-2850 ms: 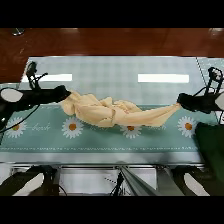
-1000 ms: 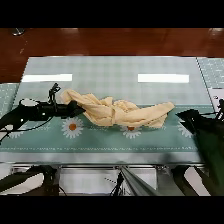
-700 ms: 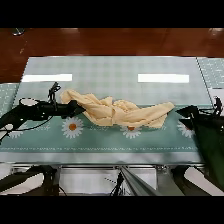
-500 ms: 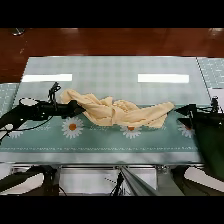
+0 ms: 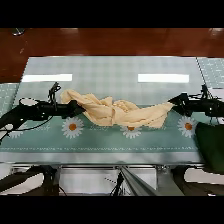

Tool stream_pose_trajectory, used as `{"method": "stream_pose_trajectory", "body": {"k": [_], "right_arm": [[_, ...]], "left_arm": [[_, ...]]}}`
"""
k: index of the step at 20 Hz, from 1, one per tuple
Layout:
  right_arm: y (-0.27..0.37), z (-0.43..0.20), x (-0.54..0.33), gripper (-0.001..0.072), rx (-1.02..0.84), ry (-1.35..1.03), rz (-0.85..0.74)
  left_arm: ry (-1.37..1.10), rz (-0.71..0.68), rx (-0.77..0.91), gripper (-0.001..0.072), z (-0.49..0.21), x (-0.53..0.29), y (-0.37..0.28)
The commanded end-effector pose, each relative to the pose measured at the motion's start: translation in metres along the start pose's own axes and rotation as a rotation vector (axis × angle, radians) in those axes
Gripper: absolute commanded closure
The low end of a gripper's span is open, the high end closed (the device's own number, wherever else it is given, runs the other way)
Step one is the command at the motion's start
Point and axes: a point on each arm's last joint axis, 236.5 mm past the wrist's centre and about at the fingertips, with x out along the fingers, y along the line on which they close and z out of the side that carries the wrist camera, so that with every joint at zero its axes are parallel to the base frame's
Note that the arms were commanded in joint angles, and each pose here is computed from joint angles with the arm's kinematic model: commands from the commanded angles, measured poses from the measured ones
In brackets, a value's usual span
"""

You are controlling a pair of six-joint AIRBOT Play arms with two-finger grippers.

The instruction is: Fold the shirts.

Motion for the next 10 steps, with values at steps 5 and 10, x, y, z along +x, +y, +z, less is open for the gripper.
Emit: {"method": "stream_pose_trajectory", "body": {"k": [5,10], "right_arm": [[0.071,0.004,-0.005,0.0695,-0.219,0.070,-0.004],[0.259,0.064,-0.161,0.0695,-0.571,-0.341,0.134]], "left_arm": [[-0.044,-0.061,0.043,0.0689,0.027,-0.024,-0.026],[-0.570,-0.385,0.266,0.0691,0.163,-0.196,-0.208]]}}
